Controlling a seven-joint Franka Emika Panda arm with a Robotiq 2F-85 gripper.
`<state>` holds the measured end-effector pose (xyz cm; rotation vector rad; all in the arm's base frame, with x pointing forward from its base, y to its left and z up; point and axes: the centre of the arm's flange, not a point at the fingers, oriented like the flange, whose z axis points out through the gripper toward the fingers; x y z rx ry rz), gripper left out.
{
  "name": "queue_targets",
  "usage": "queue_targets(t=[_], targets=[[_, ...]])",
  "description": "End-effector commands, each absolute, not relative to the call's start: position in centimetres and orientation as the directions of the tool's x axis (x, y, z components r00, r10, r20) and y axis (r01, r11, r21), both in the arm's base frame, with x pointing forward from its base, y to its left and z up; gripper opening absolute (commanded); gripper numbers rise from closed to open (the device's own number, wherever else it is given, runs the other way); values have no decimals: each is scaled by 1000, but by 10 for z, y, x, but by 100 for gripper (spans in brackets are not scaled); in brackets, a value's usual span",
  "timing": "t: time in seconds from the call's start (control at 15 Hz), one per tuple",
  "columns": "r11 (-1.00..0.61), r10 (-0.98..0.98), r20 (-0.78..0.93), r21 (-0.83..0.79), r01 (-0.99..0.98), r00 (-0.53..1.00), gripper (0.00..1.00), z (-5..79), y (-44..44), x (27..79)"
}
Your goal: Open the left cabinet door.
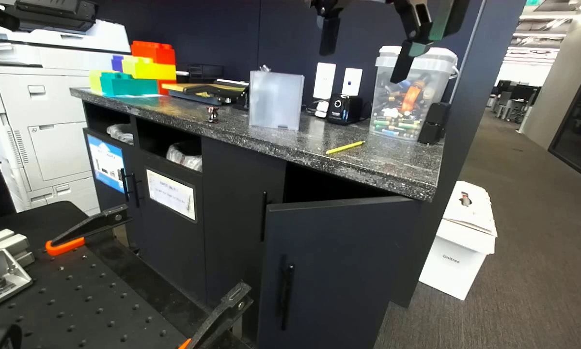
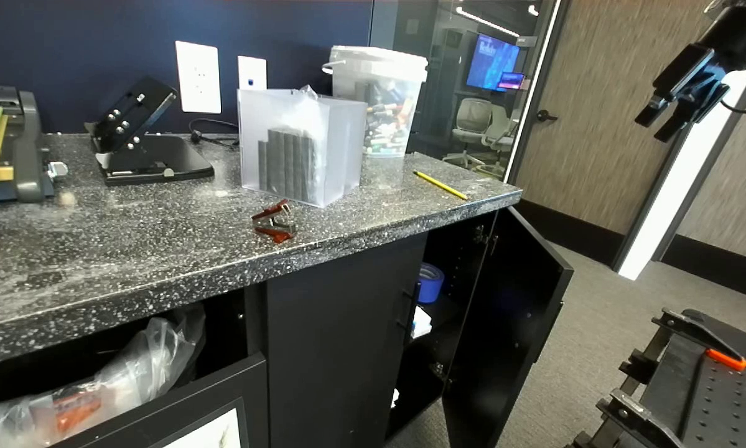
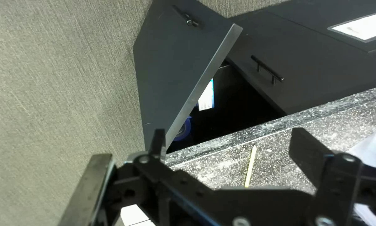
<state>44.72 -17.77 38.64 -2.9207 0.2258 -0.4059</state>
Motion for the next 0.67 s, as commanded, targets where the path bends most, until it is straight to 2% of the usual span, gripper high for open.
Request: queue_targets(t=[0.0,0.6], targets=[[-977,-152,258,-185,-106,954,100,368,-126,464],[-995,-86,295,-81,-65,952,100,282,40,509]])
